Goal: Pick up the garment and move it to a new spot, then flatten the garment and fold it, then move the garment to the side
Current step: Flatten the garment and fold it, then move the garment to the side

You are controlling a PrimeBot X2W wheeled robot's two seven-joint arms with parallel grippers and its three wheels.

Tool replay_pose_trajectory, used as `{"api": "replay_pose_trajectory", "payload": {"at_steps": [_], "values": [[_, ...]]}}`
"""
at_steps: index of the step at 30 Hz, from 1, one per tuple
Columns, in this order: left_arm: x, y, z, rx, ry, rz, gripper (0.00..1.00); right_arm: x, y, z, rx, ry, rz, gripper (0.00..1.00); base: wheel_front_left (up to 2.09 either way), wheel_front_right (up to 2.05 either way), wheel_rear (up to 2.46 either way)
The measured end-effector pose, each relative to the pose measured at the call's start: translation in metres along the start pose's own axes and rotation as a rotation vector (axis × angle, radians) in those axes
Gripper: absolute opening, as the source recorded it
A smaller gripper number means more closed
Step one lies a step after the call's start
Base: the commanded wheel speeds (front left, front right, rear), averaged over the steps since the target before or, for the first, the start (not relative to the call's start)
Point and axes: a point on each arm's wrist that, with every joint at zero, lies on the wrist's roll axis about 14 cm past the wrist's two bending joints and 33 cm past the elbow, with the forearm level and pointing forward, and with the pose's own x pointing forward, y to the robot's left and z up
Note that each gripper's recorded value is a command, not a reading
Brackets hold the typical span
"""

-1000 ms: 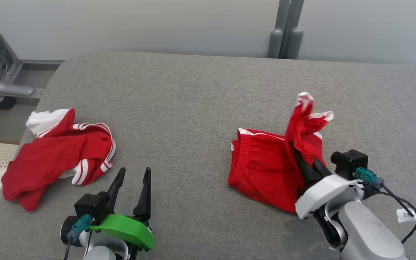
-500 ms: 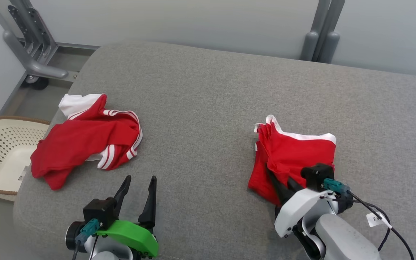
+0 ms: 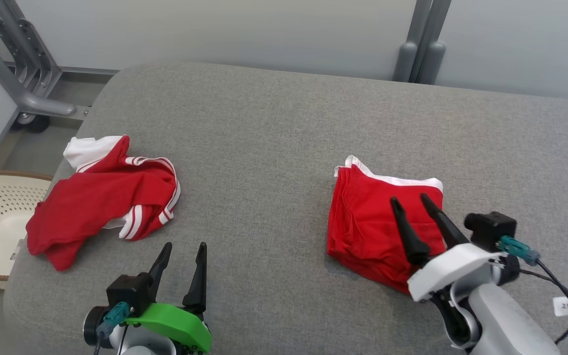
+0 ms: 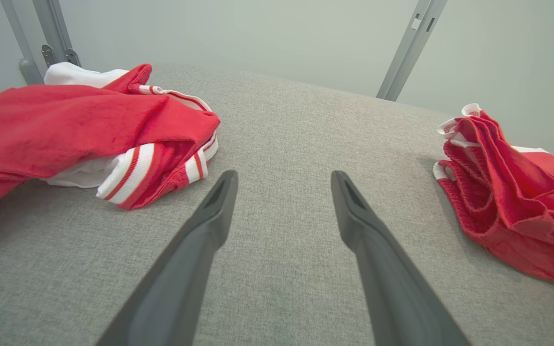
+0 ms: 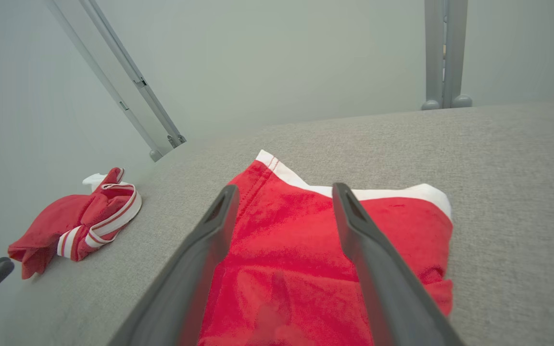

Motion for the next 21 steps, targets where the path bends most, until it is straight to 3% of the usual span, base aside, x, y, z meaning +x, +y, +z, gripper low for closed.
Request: {"api": "replay_pose_trajectory", "payload": {"at_steps": [8,21], "values": [[0.001,-0.005,-0.002,0.003,0.006,-0.017,1.00,-0.031,-0.074,-0.019,0.031,0.051,-0.235,1.00,0.00,0.00,0.00],[-0.006,0.005,-0.002,0.017,0.006,0.018,1.00,-0.025,-0.086,-0.071,0.065,0.222,-0.289,1.00,0.00,0.00,0.00]]}}
